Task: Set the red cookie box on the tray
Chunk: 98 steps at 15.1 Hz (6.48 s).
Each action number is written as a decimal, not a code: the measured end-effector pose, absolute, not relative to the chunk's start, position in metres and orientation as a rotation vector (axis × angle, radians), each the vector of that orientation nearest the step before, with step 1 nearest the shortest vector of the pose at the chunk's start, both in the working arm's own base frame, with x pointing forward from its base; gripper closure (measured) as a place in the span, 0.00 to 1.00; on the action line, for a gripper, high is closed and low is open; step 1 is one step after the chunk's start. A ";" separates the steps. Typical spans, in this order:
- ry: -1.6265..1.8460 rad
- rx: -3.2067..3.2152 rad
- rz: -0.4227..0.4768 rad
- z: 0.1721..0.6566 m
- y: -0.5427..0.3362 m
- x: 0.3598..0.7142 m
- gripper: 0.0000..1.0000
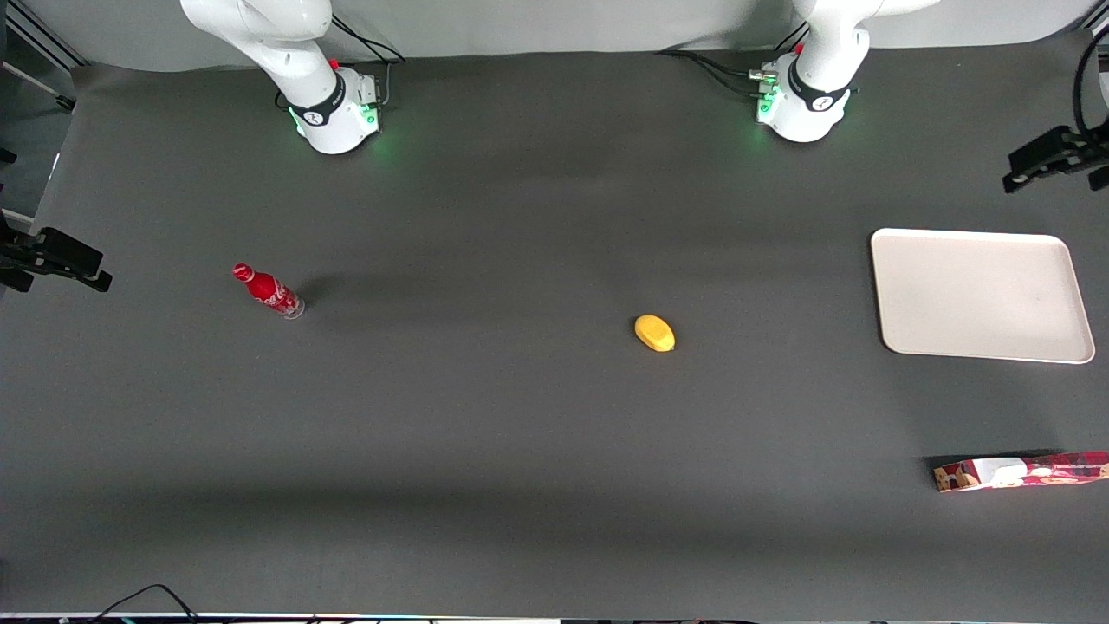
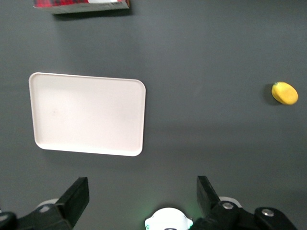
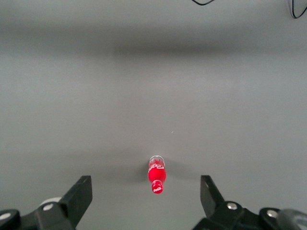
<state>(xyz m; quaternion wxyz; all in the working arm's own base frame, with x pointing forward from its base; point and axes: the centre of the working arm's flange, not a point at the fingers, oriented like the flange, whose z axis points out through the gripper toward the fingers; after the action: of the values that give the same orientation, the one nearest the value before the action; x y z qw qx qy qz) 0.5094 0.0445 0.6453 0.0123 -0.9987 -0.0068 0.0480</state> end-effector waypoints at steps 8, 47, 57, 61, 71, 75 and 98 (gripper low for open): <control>-0.905 -2.906 0.104 0.575 0.171 0.617 0.00; -2.011 -2.488 -0.510 0.214 0.237 0.731 0.88; -1.363 -2.874 -0.170 0.386 0.249 0.707 0.88; -0.893 -3.047 0.035 0.465 0.259 0.659 0.88; -0.045 -3.063 0.244 0.436 0.400 0.508 0.88; -0.021 -3.058 0.231 0.346 0.408 0.462 0.88; 0.124 -3.069 -0.004 0.274 0.405 0.491 0.09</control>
<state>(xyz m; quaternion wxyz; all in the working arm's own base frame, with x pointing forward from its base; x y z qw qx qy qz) 0.4912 0.4046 0.2741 0.0351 -0.9986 0.0404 -0.0012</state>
